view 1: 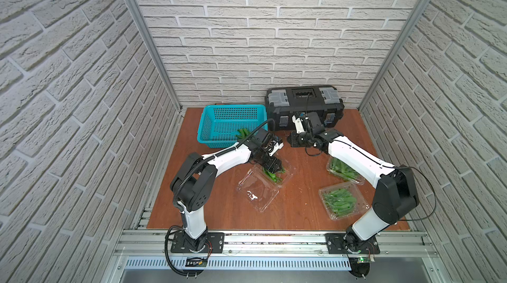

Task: Take small green peppers out of containers
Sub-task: Pick up the green pepper from the packing box.

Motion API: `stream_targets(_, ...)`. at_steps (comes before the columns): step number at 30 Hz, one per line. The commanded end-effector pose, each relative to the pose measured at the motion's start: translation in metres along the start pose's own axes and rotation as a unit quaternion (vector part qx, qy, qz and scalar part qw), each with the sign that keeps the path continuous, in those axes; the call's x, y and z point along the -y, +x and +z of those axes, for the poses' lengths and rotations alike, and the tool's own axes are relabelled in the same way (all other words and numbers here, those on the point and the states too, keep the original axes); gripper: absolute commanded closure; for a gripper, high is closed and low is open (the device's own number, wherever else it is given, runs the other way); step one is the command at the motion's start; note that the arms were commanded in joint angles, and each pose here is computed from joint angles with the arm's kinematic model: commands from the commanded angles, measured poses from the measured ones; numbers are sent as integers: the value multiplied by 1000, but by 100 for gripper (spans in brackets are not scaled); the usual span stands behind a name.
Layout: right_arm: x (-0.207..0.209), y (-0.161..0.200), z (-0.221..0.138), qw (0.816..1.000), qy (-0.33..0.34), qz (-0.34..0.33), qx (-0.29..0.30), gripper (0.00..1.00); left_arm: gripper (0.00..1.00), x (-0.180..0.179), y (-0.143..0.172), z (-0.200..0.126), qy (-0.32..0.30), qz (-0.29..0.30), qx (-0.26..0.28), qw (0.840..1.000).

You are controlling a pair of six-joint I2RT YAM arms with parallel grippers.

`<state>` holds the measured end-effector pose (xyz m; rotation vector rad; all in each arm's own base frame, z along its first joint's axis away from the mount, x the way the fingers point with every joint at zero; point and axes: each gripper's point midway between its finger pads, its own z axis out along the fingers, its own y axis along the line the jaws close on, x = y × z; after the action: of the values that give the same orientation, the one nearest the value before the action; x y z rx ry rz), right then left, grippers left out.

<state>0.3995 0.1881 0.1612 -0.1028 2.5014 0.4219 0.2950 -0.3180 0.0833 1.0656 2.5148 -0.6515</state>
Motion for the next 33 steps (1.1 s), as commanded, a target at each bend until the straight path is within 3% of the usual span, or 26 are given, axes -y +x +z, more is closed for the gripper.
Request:
stream_targets(1, 4, -6, -9, 1000, 9, 4, 19, 75, 22, -2, 11, -1, -5, -12, -33, 999)
stream_targets(15, 10, -8, -11, 999, 22, 0, 25, 76, 24, -9, 26, 6, -19, -71, -168, 983)
stream_targets(26, 18, 2, -13, 999, 34, -1, 20, 76, 25, -10, 34, 13, -27, -120, -235, 964)
stream_targets(33, 20, 0, -16, 999, 37, 1, 24, 76, 40, -17, 29, 25, -39, -117, -239, 963)
